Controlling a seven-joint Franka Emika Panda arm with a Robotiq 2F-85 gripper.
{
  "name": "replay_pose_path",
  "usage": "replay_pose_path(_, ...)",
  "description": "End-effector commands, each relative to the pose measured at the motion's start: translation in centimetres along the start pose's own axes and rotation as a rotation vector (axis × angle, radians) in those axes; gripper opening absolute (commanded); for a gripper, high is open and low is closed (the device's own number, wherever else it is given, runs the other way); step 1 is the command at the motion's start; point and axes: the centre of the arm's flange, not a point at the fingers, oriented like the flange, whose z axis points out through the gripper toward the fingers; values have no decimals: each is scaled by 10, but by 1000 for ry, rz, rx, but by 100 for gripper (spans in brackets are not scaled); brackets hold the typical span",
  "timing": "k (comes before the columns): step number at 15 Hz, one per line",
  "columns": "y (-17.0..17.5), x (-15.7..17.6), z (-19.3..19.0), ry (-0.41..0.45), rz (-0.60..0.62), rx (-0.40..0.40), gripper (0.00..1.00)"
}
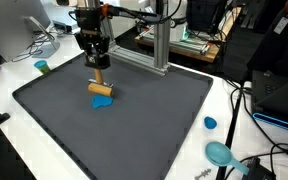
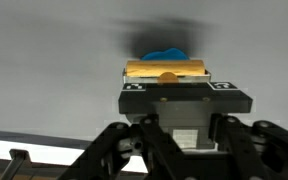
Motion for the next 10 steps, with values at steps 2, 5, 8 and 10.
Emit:
replay_pose_path(2, -2, 12, 6, 32, 22, -35, 22)
replay_pose_path(5, -2, 12, 18, -1, 30, -41, 22)
replay_pose_path(8, -3, 8, 27, -67, 2, -55, 22)
replay_pose_path(10, -6, 6, 29, -106, -26, -56, 22)
